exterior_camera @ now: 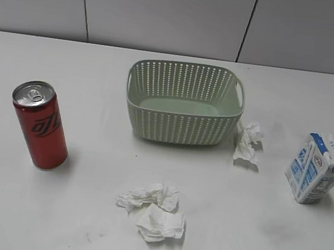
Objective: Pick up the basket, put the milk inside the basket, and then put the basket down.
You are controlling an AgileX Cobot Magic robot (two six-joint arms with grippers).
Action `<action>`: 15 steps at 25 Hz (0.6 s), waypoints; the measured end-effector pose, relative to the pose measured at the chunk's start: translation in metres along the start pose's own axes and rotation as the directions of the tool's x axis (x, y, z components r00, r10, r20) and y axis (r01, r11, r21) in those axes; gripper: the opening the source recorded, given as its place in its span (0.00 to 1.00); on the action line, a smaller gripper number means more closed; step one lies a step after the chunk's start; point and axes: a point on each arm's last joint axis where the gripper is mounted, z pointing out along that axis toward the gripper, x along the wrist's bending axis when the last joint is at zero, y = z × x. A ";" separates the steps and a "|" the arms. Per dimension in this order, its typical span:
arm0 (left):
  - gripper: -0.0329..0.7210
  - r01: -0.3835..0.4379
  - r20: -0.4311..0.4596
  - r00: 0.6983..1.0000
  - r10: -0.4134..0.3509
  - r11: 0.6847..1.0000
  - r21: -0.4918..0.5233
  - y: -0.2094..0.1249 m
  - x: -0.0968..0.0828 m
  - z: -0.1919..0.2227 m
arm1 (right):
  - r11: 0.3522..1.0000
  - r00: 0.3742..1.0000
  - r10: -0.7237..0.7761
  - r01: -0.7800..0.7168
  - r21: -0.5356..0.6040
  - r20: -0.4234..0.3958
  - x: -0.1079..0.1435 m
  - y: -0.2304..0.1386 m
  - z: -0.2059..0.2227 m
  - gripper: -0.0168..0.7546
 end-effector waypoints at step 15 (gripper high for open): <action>0.82 0.000 0.000 1.000 0.000 1.000 0.000 0.000 0.000 0.000 | 1.000 1.000 0.001 -0.001 0.000 0.000 0.000 0.000 0.000 0.77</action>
